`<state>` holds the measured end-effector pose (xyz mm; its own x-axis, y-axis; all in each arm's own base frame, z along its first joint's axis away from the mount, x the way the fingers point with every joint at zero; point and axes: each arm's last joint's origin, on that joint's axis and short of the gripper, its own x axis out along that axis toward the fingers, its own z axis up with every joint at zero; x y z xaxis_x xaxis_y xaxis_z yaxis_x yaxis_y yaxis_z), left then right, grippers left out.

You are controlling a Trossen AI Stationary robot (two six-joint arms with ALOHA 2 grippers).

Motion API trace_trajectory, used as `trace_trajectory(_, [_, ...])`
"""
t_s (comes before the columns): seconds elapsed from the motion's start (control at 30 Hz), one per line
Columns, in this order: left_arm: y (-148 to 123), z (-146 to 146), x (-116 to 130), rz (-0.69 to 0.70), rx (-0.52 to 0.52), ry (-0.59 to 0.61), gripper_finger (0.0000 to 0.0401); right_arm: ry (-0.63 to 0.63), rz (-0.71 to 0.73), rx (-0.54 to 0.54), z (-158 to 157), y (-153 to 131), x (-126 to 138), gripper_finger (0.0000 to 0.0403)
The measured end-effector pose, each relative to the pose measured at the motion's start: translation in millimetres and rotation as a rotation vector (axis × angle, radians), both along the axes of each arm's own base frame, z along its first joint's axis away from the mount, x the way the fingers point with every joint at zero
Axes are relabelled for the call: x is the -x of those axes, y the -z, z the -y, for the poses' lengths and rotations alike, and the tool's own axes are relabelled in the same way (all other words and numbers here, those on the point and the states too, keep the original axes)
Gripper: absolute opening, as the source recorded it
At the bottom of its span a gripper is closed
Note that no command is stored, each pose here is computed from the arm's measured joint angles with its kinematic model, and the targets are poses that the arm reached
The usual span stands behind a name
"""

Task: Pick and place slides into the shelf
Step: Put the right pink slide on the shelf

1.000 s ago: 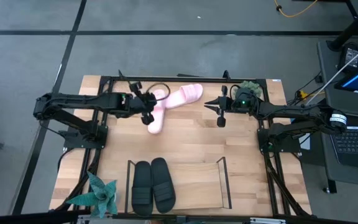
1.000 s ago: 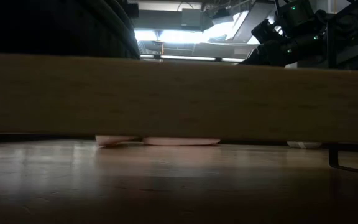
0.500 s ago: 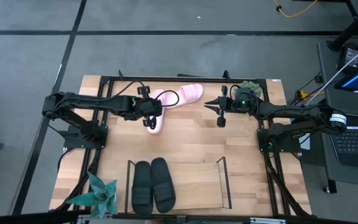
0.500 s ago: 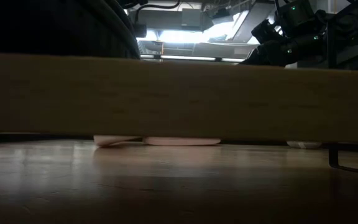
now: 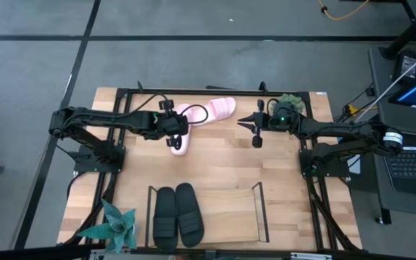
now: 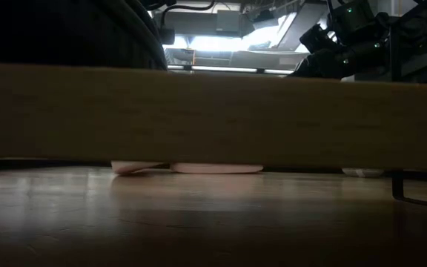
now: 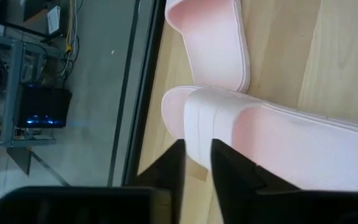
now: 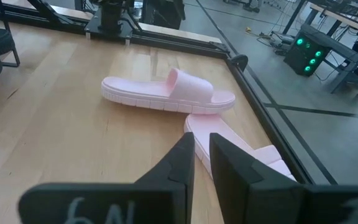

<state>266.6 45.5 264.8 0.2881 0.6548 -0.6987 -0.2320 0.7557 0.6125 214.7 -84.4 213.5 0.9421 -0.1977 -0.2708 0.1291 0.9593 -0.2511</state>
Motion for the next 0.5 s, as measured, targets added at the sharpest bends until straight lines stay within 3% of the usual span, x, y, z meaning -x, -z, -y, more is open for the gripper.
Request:
trace_trajectory(0.27, [9, 0, -6, -0.003, 0.031, 0.013, 0.0165, 0.0, -0.001, -0.001, 0, 0, 0, 0.0053])
trace_trajectory(0.5, [37, 0, -9, -0.114, 0.058, 0.009, 0.0189, -0.001, -0.005, -0.001, 0, 0, 0, 0.0053])
